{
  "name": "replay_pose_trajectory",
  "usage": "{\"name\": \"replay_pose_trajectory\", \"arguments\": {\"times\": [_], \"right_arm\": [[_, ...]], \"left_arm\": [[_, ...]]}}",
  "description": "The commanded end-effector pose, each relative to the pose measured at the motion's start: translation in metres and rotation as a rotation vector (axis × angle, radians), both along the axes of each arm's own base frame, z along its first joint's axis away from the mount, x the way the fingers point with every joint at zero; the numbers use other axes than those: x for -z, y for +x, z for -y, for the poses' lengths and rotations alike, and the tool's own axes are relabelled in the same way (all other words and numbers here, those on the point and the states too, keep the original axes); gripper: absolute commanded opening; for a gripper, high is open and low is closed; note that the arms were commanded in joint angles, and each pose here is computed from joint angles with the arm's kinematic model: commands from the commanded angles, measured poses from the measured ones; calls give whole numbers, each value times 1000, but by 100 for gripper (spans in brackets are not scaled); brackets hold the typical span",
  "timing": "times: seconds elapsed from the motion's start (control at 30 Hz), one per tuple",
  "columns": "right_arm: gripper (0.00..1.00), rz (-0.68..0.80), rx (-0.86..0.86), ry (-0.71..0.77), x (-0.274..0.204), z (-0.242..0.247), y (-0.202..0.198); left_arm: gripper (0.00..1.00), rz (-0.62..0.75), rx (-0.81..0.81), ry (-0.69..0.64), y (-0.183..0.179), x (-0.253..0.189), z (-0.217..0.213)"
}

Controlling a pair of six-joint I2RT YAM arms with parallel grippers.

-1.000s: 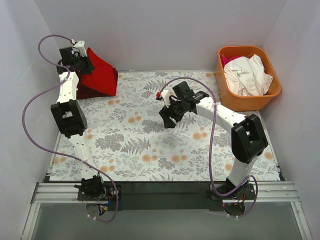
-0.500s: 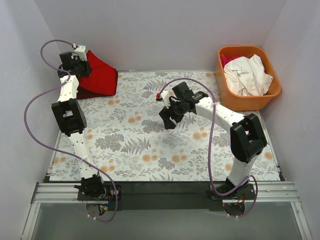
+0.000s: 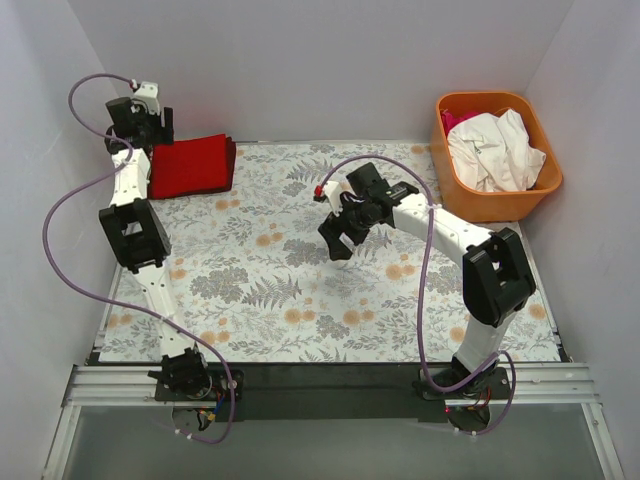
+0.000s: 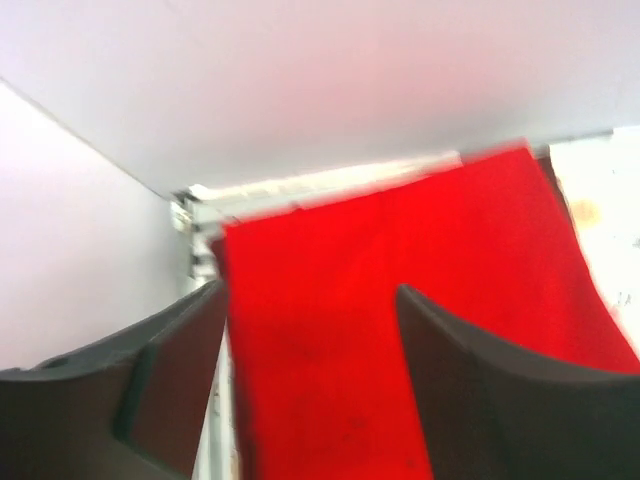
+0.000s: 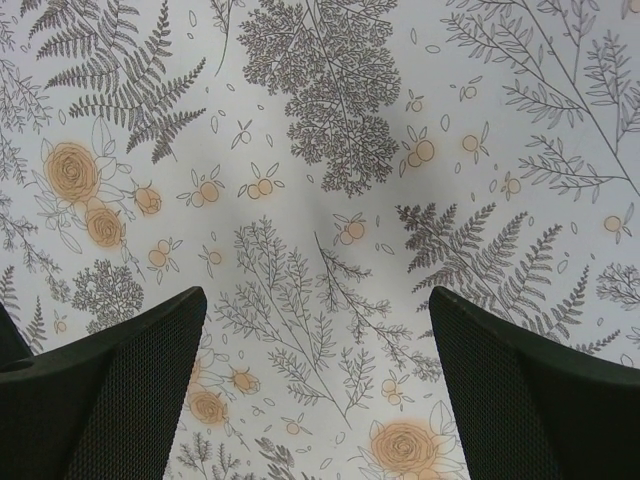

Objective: Fold and stack the t-shirts
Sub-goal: Neatly place the folded tshirt to the corner, then reset both grippers

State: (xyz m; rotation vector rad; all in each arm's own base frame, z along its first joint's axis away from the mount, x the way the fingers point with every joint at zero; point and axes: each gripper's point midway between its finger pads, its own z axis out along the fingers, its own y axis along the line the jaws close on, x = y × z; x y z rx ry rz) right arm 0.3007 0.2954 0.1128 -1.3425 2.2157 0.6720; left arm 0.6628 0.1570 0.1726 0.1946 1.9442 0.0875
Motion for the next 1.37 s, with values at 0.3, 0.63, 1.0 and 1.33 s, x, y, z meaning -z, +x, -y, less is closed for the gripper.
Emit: {"name": "replay_pose_trajectory", "arguments": {"times": [0.3,0.63,1.0,1.33], "right_arm": [[99,121,182,126,-74,72,16],[98,144,412,193,-94,146,19],[98,68,464,176,-57,165,-29],[98,63,479,187,-41,172,-55]], "left_arm": [[81,40,39,-91,-85,-159,46],[84,-201,212,-352,-197,-148,172],[86,-367,259,-396,-329,-59,241],[87,-412,229,-386,-379,-28,236]]}}
